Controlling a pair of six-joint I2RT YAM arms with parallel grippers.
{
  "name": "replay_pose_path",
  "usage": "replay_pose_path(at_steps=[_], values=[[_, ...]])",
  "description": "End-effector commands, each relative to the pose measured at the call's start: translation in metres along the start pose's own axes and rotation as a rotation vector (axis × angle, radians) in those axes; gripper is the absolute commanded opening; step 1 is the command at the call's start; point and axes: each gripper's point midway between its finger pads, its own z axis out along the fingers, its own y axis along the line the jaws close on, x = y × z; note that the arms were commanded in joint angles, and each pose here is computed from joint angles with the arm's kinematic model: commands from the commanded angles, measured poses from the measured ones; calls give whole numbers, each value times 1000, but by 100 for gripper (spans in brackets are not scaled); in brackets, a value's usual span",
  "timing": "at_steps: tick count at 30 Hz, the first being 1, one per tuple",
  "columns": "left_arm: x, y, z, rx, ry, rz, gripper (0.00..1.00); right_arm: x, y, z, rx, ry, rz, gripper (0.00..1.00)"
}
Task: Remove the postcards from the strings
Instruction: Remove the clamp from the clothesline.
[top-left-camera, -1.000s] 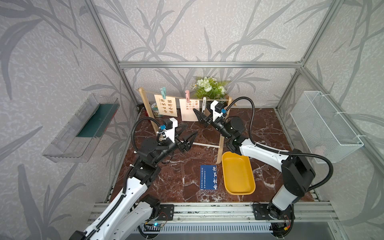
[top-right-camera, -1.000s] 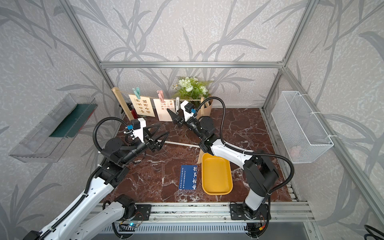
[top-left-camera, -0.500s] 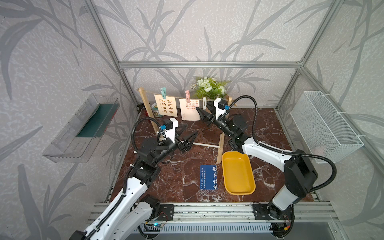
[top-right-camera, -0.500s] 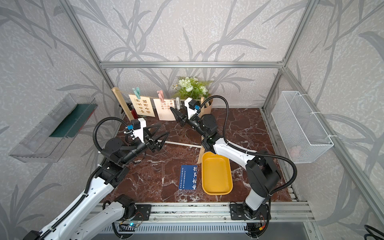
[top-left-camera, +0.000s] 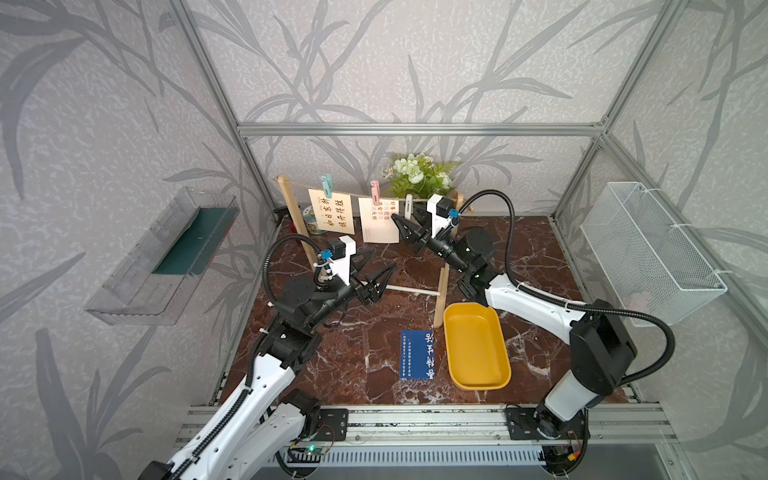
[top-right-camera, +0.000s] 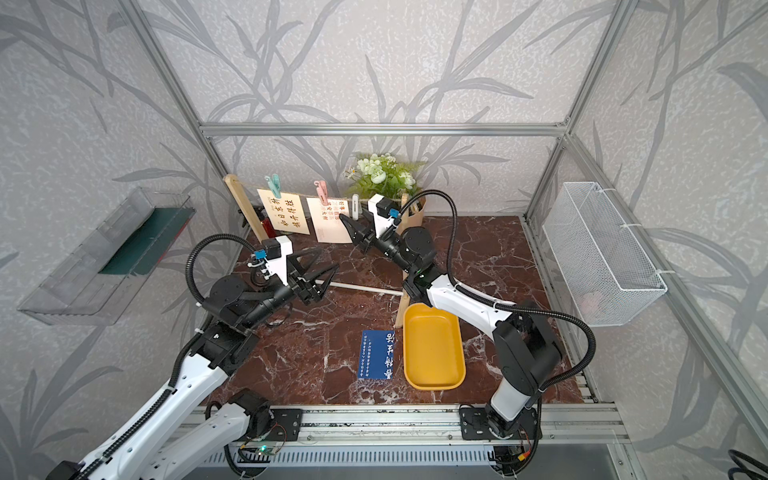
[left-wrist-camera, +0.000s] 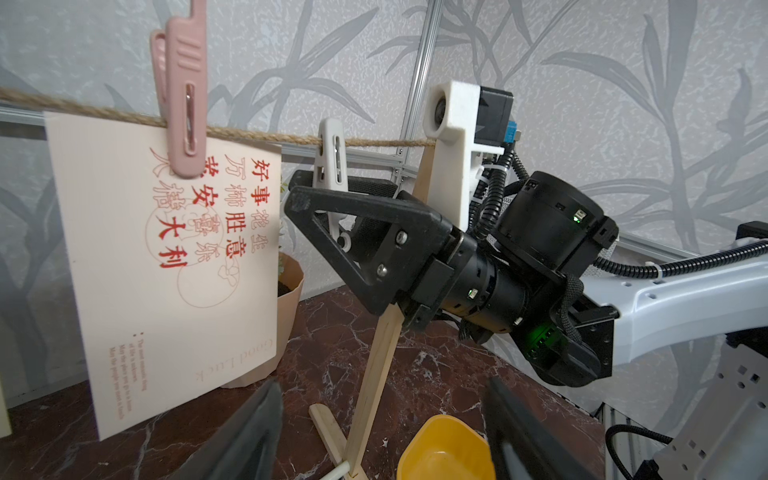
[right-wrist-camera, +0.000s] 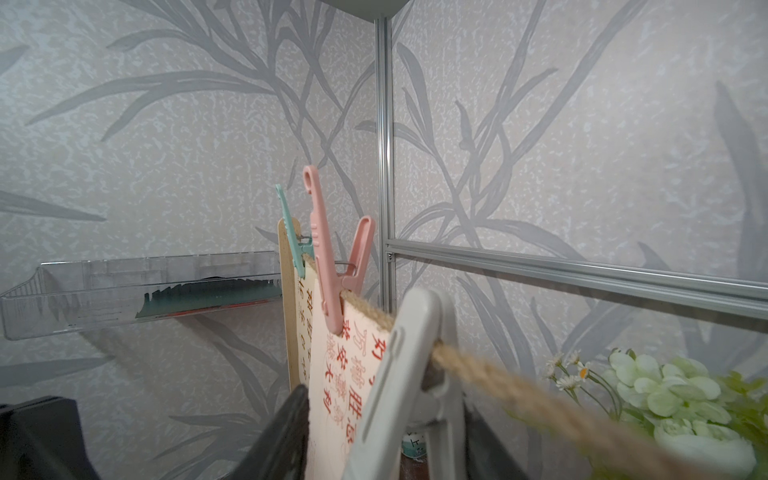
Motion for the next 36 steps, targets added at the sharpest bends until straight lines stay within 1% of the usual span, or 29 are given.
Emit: replay_pose_path(at_steps=[1,5,7,23,27,29,32,35,36], values=[[-8,-6,-2,24,-34,9,77,-35,0,0,-14,-70,18,50],[-10,-6,-3,25,-38,9,77,-33,0,0,-17,-61,24,46],[-10,-6,-3,24,-38,10,77,-33,0,0,-18,-61,26,42],[-10,-6,-3,25,-39,10,77,-33,5,1,-46,-59,19,31],[-10,-6,-3,23,-40,11,77,-33,6,3,-54,-59,18,26],[-10,-6,-3,24,-40,11,77,-33,7,4,-61,-57,18,21],[-10,-6,-3,24,-40,13,77,-34,7,5,-67,-56,16,20],[-10,-6,-3,23,-41,12,77,-35,8,4,-72,-57,12,17],[-9,-6,-3,24,-40,11,77,-35,9,4,-76,-56,11,13]])
